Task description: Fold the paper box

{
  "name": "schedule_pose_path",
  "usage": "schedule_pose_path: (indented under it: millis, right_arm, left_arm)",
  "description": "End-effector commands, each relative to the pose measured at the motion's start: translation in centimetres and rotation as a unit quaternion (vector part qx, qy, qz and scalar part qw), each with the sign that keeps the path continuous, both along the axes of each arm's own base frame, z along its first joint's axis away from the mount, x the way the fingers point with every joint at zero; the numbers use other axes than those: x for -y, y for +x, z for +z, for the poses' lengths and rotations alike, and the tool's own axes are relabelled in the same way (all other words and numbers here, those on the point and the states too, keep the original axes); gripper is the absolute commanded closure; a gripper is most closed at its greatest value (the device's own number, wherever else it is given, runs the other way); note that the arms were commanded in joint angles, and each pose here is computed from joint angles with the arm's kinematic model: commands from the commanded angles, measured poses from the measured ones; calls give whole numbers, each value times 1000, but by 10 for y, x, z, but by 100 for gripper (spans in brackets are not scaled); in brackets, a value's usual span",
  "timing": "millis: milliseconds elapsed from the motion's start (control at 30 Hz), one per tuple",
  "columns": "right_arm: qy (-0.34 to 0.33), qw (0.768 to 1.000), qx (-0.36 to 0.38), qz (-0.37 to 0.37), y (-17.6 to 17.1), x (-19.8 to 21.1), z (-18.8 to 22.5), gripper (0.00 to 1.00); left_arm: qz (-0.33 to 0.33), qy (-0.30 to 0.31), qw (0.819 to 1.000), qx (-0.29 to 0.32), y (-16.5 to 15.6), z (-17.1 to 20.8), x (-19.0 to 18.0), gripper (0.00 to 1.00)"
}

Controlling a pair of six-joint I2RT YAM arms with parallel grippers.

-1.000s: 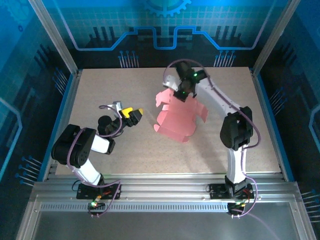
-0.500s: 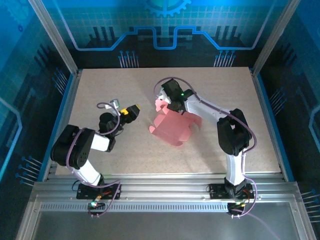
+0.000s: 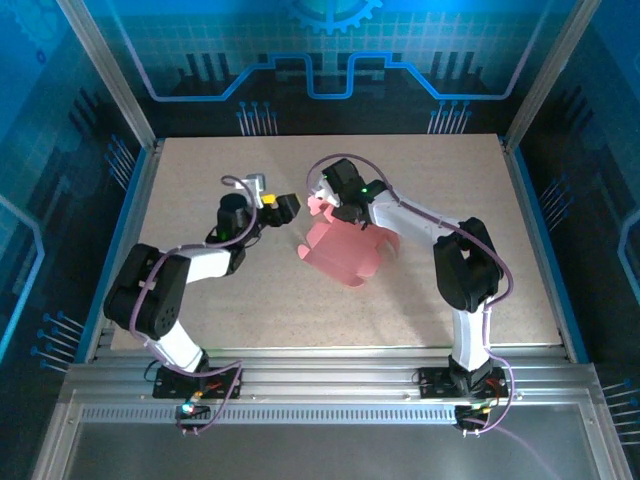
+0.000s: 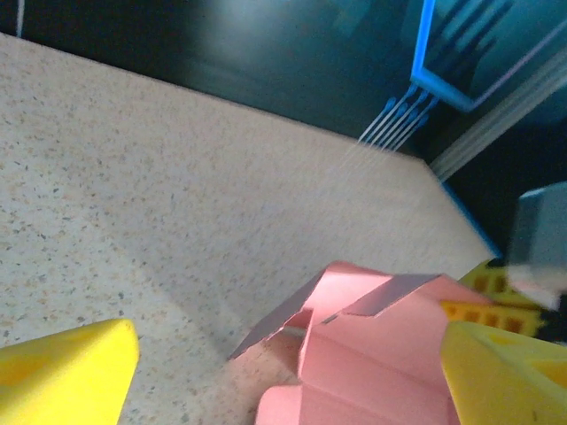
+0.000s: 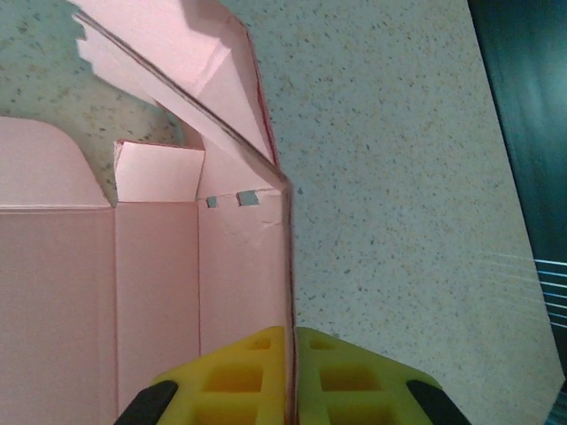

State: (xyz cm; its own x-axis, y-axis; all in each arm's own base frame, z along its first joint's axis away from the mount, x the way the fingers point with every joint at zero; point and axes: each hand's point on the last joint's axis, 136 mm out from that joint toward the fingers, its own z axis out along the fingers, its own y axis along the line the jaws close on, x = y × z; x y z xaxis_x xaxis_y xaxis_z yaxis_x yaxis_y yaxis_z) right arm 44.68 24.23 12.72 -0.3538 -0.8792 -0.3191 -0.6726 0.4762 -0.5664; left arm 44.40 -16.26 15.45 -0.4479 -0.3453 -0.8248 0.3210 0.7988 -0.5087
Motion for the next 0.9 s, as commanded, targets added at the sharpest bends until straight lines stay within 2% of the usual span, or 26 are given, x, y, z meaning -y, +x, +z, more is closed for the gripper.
schedule_pose_path:
  millis: [0, 33, 100, 300, 533, 833, 867]
  right_arm:
    - [44, 999, -28, 16, -13, -11, 9, 91]
    - [49, 998, -35, 18, -15, -11, 8, 92]
    - [57, 997, -49, 26, -20, -13, 7, 92]
    - [86, 989, -104, 57, -39, -16, 7, 94]
    - [97, 986, -123, 60, -41, -11, 8, 94]
    - [104, 984, -126, 64, -44, -14, 10, 92]
    - [104, 985, -125, 63, -43, -14, 10, 92]
  left_arm:
    - [-85, 124, 988, -31, -11, -30, 24, 16]
    - [-97, 146, 984, -24, -13, -33, 28, 20]
    - [-108, 150, 983, -8, -15, -34, 31, 29]
    - [-173, 161, 972, 6, -25, -33, 50, 37]
    - [-192, 176, 966, 2, -29, -40, 53, 59]
    - [-195, 160, 967, -23, -24, -55, 58, 67]
    - [-195, 159, 968, -25, -23, -56, 59, 71]
